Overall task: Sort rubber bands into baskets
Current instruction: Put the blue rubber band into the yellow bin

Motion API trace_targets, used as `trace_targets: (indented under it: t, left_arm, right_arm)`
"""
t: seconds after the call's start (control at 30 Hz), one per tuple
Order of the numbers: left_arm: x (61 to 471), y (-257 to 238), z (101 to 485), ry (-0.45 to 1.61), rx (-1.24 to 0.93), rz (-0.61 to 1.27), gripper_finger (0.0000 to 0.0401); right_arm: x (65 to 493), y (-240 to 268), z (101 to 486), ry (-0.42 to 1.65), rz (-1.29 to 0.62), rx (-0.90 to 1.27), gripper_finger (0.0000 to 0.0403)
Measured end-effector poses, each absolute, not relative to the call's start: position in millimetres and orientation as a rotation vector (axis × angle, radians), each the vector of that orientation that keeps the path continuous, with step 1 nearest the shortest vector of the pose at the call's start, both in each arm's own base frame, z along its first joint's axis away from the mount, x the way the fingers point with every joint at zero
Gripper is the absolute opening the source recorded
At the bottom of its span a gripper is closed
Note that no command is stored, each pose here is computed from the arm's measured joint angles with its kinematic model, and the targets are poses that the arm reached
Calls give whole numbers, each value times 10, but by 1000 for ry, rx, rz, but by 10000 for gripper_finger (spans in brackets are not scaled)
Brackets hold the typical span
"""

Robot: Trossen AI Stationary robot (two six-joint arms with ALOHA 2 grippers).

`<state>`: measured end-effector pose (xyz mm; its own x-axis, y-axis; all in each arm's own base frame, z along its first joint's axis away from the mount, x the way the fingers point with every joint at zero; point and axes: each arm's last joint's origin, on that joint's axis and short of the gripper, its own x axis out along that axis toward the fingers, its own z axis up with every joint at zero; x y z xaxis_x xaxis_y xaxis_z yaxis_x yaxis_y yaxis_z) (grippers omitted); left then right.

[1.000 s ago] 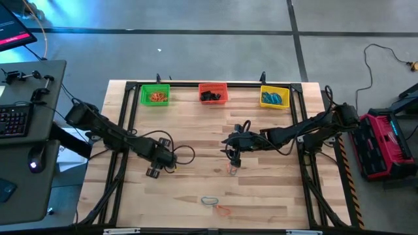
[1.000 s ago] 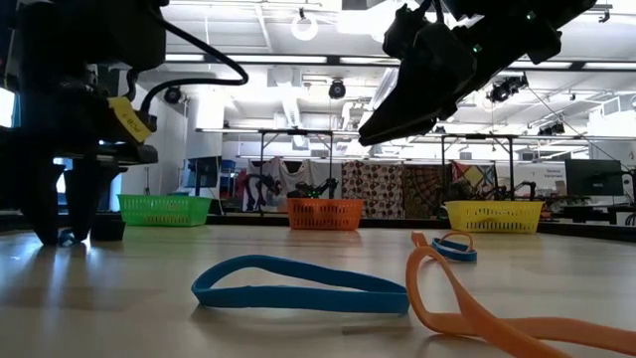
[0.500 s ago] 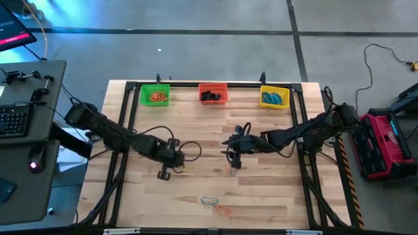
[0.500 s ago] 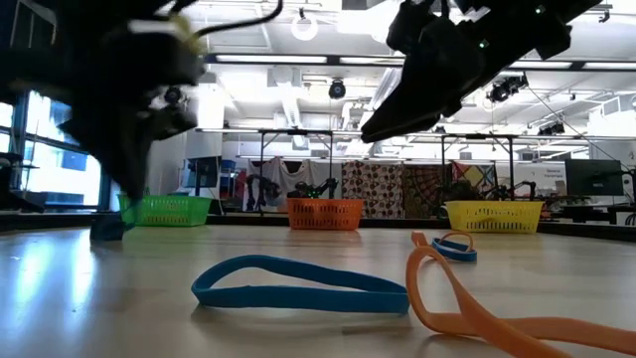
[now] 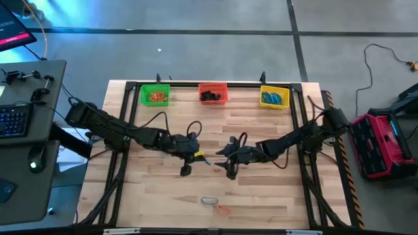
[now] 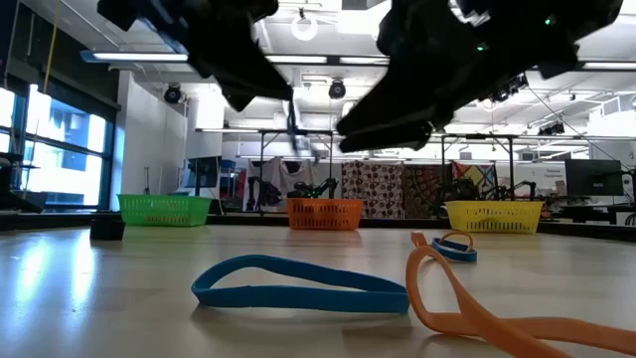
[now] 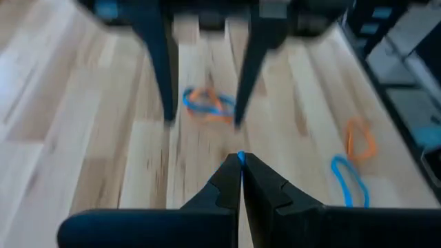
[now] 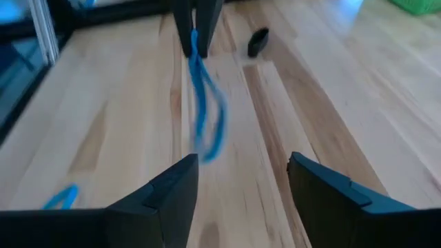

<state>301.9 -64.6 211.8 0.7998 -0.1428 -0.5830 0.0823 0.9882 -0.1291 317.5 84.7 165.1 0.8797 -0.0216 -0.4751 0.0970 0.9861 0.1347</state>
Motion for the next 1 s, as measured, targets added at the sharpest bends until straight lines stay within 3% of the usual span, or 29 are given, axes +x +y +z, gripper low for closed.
trace_targets:
  t: [0.53,0.67,0.83,1.0]
  left_arm:
    - [3119,-604,2271,445,-78,-105,1]
    - [3125,-605,2285,429,-71,-107,1]
    - [3124,-605,2281,433,-70,-107,7]
    - [3122,-604,2278,433,-7,-116,34]
  right_arm:
    - [3308,864,1680,306,-60,105,211]
    - [3308,859,1681,303,-77,102,152]
    - [3308,857,1681,302,-84,98,21]
    - [3307,859,1677,306,-82,104,18]
